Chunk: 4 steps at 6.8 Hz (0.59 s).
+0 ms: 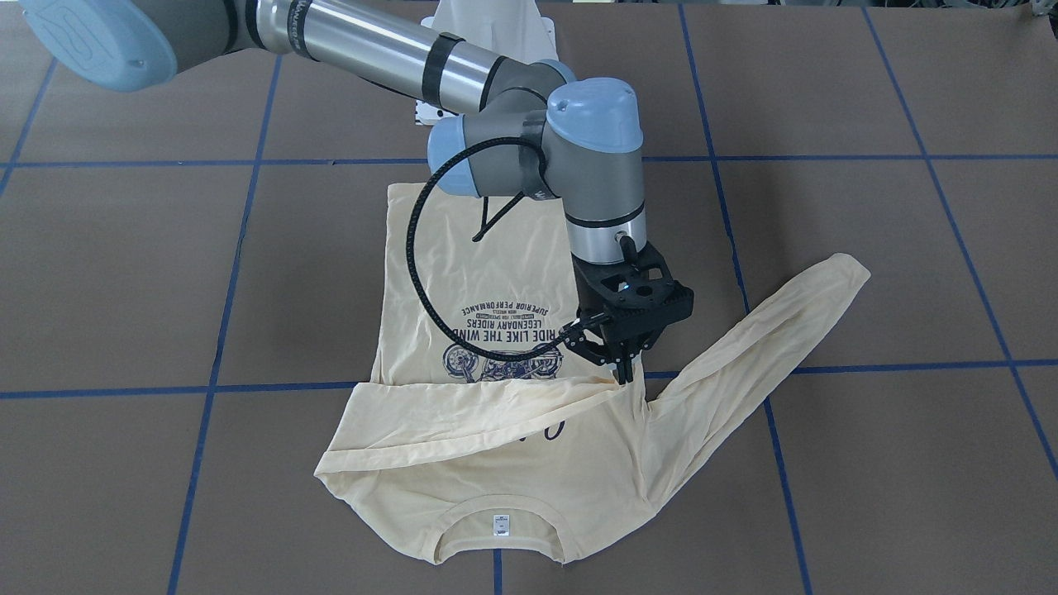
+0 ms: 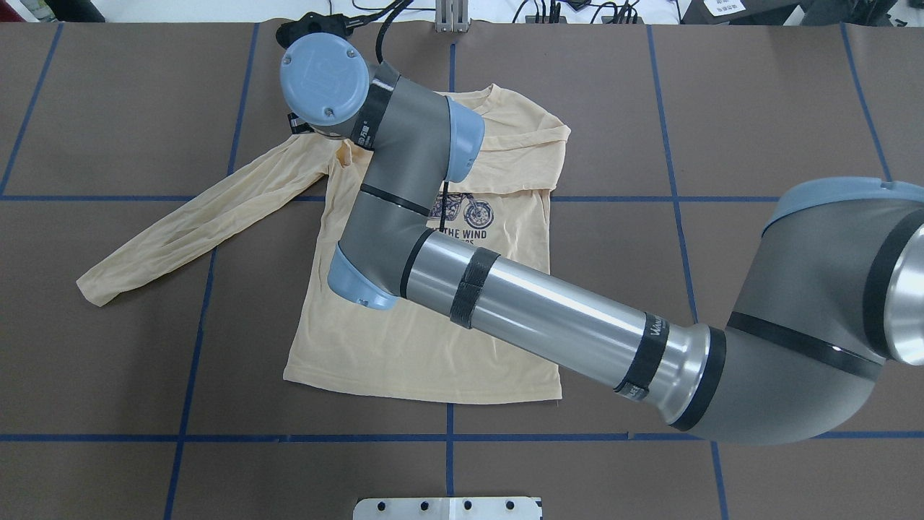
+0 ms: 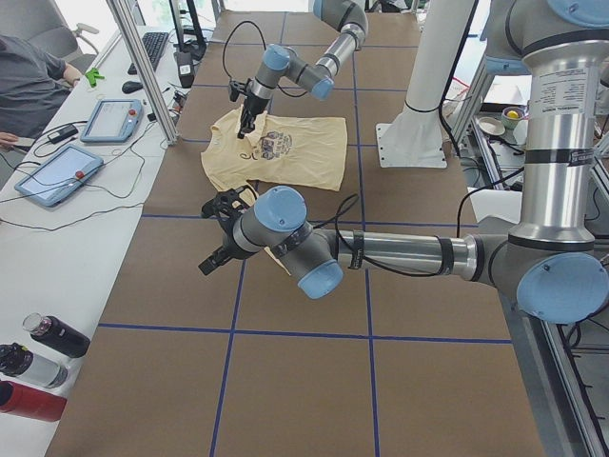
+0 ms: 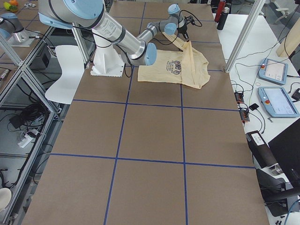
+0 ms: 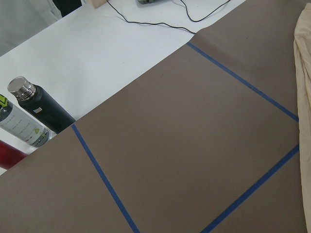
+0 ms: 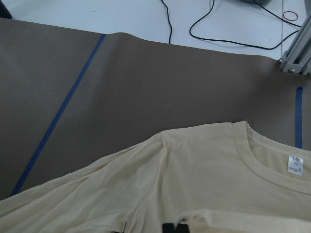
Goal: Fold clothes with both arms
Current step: 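Lift the sleeve with the right gripper and carry it across the shirt chest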
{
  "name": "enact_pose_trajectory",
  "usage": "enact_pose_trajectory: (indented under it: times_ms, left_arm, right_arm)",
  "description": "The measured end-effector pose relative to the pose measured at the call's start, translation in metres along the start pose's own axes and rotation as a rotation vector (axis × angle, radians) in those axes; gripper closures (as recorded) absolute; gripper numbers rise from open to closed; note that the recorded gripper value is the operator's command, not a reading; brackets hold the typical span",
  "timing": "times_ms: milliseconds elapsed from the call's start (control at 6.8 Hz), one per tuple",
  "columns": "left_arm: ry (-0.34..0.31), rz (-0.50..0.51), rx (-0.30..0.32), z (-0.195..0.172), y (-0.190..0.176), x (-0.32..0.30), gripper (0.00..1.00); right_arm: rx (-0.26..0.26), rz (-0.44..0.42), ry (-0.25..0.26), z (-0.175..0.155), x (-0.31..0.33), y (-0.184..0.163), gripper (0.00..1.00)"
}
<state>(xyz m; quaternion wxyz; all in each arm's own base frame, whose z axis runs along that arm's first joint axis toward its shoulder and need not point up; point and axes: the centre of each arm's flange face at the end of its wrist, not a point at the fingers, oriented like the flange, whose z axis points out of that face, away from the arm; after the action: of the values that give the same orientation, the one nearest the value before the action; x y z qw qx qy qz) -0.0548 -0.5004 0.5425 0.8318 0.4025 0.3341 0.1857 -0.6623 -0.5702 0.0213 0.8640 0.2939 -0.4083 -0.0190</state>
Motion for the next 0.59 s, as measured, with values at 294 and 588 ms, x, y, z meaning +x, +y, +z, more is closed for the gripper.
enact_pose_trajectory:
  times_ms: [294, 588]
  left_arm:
    - [0.000, 0.000, 0.000, 0.000, 0.000, 0.000, 0.00]
    - [0.001, 0.001, 0.001, -0.001, 0.000, 0.000, 0.00]
  right_arm:
    - [-0.001, -0.004, 0.019, 0.011, -0.014, -0.003, 1.00]
    - [-0.005, 0.020, 0.051, 0.019, -0.024, -0.010, 1.00]
